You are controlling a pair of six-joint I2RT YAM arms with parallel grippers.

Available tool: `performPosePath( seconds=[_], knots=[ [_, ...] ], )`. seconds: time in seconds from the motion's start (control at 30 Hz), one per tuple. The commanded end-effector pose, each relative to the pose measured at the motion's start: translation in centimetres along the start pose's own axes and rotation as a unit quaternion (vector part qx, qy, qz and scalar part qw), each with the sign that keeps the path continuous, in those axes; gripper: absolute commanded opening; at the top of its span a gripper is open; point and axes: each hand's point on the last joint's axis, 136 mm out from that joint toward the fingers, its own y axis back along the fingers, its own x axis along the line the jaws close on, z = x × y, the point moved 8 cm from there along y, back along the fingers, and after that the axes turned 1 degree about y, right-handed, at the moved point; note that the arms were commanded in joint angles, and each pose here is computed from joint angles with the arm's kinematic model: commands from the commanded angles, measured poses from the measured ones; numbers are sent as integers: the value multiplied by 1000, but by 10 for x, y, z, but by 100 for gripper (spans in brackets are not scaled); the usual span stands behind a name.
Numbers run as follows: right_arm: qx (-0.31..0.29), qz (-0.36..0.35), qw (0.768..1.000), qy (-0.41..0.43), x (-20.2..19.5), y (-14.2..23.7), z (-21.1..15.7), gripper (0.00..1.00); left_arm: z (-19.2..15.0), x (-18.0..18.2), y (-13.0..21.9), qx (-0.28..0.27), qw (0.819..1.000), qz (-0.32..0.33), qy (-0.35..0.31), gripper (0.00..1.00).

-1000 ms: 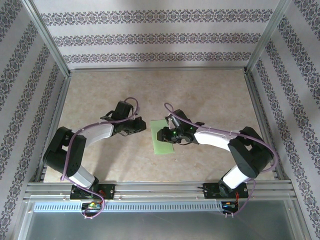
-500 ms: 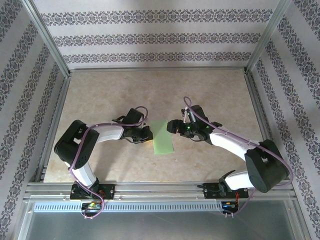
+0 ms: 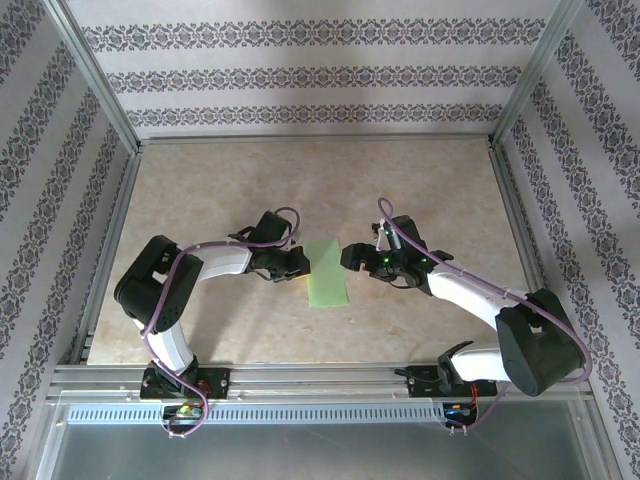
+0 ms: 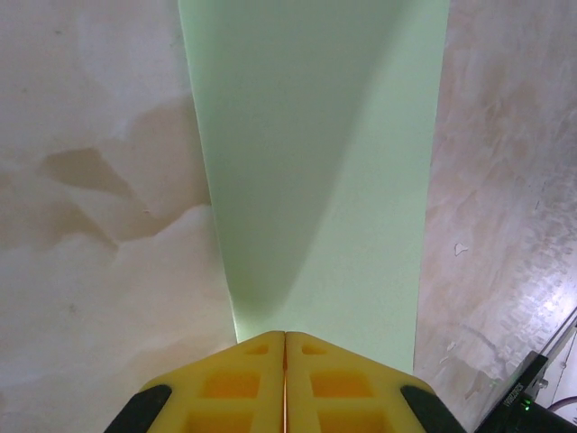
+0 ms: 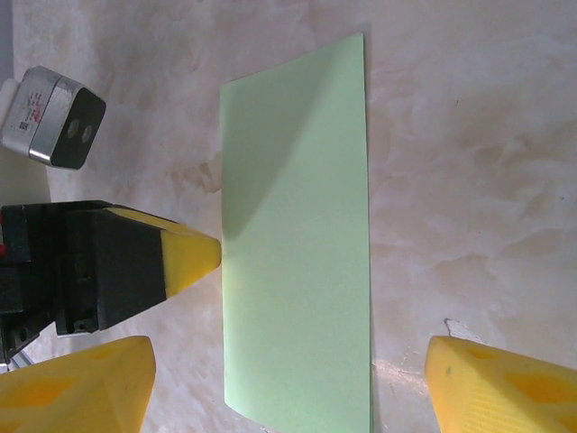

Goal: Fold a paper plane with a square sheet of paper (fold left side to right side)
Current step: Fold the triangle a second time at the center of the table.

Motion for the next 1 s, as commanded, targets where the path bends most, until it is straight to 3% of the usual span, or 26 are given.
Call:
performPosePath(
  seconds=[0.0, 0.43, 0.97],
  knots=[
    [9, 5, 1000, 1, -1, -3, 0, 78, 3, -5, -7, 5, 1000, -7, -10, 9],
    [145, 8, 988, -50, -10, -9, -31, 48, -9, 16, -15, 47, 998, 44, -19, 9],
    [197, -3, 978, -62, -16, -37, -52, 46, -9, 17, -16, 45, 998, 44, -19, 9]
  ],
)
